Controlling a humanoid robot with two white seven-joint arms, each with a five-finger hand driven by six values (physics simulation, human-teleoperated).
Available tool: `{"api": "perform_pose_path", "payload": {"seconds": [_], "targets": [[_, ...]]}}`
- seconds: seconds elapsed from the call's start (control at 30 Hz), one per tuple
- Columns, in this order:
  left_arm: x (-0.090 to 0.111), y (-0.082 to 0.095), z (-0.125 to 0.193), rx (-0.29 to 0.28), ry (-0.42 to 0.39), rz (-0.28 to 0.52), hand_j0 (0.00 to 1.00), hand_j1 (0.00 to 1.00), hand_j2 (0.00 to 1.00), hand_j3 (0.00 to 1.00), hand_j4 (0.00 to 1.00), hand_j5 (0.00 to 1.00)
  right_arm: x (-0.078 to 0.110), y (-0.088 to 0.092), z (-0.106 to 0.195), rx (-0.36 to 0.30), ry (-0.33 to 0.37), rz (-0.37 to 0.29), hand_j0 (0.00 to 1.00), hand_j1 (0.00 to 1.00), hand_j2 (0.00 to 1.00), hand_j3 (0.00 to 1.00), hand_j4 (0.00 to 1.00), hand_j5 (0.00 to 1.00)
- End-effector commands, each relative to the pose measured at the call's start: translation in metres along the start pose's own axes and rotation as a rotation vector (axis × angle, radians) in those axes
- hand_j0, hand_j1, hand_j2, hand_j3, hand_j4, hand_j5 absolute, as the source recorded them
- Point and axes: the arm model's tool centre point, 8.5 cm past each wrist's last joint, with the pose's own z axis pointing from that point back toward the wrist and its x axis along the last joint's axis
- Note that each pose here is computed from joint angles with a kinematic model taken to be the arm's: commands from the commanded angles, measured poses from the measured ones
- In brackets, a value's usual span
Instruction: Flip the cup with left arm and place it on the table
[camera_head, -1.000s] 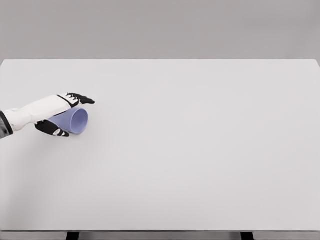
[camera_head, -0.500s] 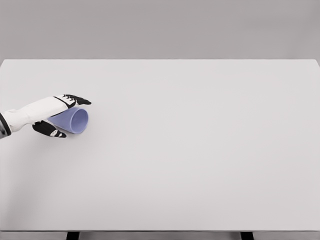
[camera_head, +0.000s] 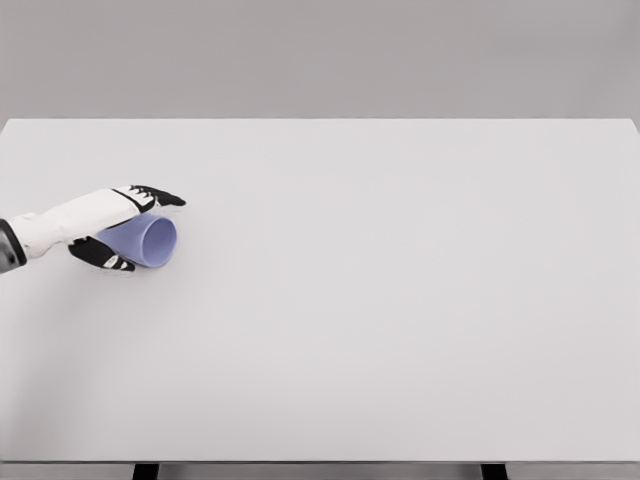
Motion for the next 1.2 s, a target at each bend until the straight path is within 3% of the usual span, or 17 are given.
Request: {"api": "perform_pose_path", "payload": {"seconds": [0.0, 0.13, 0.2, 0.27, 0.37, 0.77, 1.17], "targets": [[-0.002, -0.008, -0.002, -0.014, 0.003, 0.018, 1.00, 1.00, 1.00, 1.00, 1.00, 1.00, 0.000, 0.000, 0.000, 0.000, 0.000, -0.001, 1.00, 1.00, 1.00, 1.00, 1.00, 1.00], [-0.002, -0.009, -0.002, -0.018, 0.005, 0.018, 0.99, 0.99, 0.99, 0.99, 0.99, 0.99, -0.001, 0.000, 0.000, -0.001, 0.001, -0.001, 1.00, 1.00, 1.00, 1.00, 1.00, 1.00], [-0.002, -0.009, -0.002, -0.022, 0.007, 0.012, 0.89, 0.89, 0.89, 0.89, 0.89, 0.89, 0.000, 0.000, 0.000, 0.000, 0.000, -0.001, 1.00, 1.00, 1.00, 1.00, 1.00, 1.00], [-0.009, -0.012, 0.001, -0.047, 0.027, 0.022, 0.69, 0.69, 0.69, 0.69, 0.69, 0.69, 0.000, 0.000, 0.000, 0.000, 0.000, -0.001, 1.00, 1.00, 1.00, 1.00, 1.00, 1.00], [-0.010, -0.013, 0.002, -0.052, 0.031, 0.023, 0.60, 0.60, 0.60, 0.60, 0.60, 0.60, 0.000, 0.000, 0.000, 0.000, 0.000, -0.001, 1.00, 1.00, 1.00, 1.00, 1.00, 1.00], [-0.012, -0.002, 0.007, -0.026, 0.035, 0.022, 0.62, 0.62, 0.62, 0.62, 0.62, 0.62, -0.001, 0.000, 0.000, -0.001, 0.001, -0.001, 1.00, 1.00, 1.00, 1.00, 1.00, 1.00], [-0.010, 0.014, 0.016, 0.074, -0.003, 0.142, 0.65, 0.65, 0.65, 0.65, 0.65, 0.65, -0.001, 0.000, 0.000, -0.001, 0.001, -0.001, 1.00, 1.00, 1.00, 1.00, 1.00, 1.00]]}}
